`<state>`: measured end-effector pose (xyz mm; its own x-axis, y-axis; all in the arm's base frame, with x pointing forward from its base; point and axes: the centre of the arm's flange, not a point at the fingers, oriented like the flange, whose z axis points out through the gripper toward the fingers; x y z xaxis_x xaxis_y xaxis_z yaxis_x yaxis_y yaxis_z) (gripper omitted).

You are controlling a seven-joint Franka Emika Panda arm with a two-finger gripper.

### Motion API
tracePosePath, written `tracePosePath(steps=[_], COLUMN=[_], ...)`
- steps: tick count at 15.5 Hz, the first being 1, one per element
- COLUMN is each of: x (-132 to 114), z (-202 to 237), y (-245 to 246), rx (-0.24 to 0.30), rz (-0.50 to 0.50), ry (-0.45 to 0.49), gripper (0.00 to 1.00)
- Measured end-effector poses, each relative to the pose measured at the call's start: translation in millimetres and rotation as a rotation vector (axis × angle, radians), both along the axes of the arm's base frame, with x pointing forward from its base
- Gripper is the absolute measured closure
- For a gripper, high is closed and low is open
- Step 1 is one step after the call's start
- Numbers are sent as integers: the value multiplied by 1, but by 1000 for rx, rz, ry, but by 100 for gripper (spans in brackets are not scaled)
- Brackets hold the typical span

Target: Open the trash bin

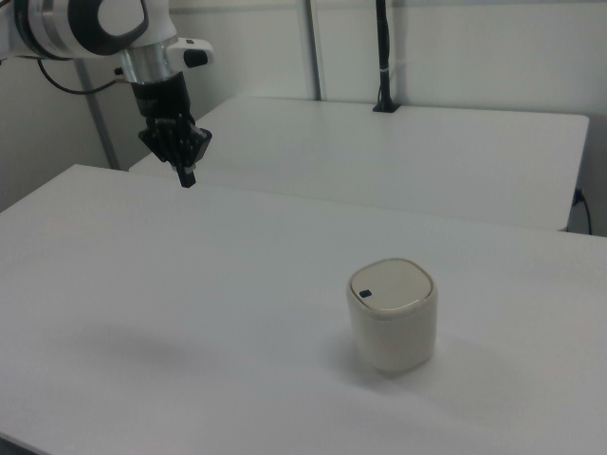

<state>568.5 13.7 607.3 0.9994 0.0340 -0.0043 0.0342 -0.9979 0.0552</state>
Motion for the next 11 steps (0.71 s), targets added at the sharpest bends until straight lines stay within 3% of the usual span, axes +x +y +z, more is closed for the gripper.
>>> tracePosePath(steps=[5, 11], x=[-1, -3], z=[0, -25], y=[-51, -188], rx=[-2, -41], rz=[-89, -286], ry=[-1, -32], gripper=[99, 99])
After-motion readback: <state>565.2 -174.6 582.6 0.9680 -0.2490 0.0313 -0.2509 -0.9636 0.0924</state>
